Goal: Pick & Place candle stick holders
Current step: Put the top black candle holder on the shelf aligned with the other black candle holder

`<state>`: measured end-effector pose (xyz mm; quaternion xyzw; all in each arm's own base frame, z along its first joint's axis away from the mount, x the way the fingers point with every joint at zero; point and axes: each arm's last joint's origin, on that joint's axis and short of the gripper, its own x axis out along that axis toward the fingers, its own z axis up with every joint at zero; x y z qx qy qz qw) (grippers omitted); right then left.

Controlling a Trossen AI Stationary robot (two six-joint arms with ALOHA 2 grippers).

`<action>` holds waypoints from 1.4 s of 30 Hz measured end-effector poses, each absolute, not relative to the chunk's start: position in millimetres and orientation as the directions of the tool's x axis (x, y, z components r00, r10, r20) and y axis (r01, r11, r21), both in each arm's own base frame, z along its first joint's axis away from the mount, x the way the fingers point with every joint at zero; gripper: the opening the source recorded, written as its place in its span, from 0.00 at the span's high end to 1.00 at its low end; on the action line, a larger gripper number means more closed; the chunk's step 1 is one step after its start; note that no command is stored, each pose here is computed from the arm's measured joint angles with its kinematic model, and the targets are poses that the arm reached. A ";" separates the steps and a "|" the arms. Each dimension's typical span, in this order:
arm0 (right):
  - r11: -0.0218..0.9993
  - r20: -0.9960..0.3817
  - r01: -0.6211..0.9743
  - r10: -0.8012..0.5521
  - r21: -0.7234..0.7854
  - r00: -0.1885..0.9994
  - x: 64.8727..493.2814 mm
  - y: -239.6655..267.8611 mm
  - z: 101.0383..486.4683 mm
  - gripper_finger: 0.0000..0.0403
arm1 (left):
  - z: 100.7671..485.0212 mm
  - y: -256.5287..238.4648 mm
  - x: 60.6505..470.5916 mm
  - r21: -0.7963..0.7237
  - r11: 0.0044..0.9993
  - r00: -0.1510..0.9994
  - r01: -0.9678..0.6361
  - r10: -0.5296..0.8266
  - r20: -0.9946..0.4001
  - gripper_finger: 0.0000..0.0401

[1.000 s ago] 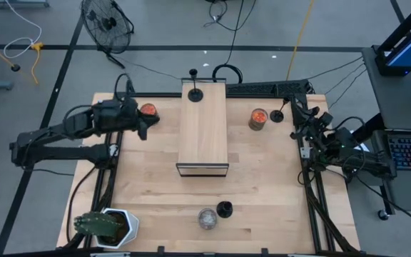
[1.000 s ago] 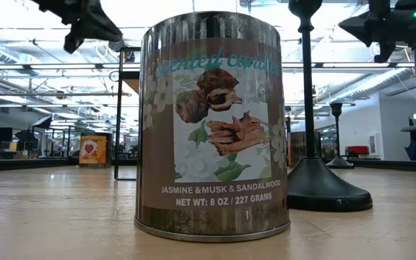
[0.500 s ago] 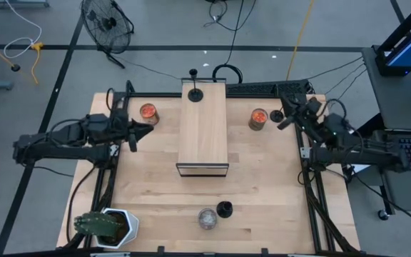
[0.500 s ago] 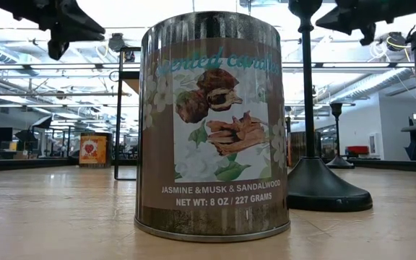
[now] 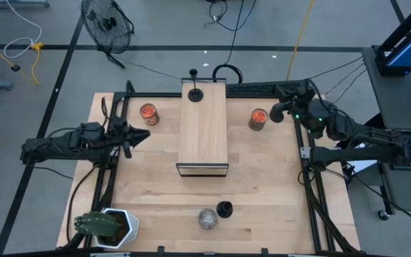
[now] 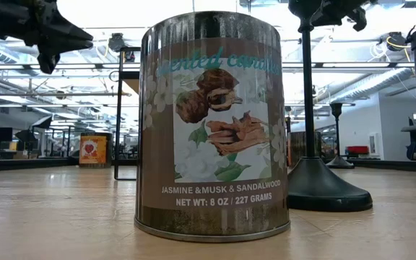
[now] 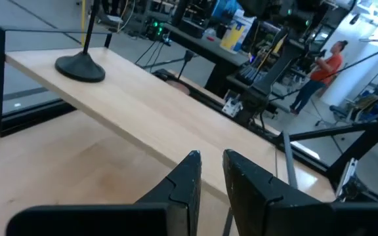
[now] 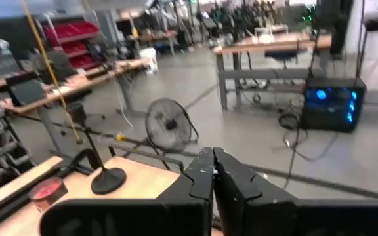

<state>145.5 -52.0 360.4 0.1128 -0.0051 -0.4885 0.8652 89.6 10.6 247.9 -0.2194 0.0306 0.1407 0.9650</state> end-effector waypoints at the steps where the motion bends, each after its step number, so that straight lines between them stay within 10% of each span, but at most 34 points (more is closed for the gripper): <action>1: 0.483 -0.122 0.853 -0.851 0.198 0.511 146.7 -53.0 363.3 1.00 | 245.6 10.4 88.1 -0.411 0.867 0.959 -0.283 0.257 -0.119 0.82; 23: 0.184 -0.744 0.976 -0.635 0.115 0.207 152.7 -112.7 355.7 1.00 | 222.2 9.0 77.6 -0.448 0.840 0.949 -0.306 0.228 -0.220 0.82; 42: 0.222 -0.815 0.973 -0.552 0.061 0.177 128.5 -144.9 352.7 1.00 | 221.7 9.0 77.4 -0.455 0.835 0.947 -0.309 0.228 -0.225 0.82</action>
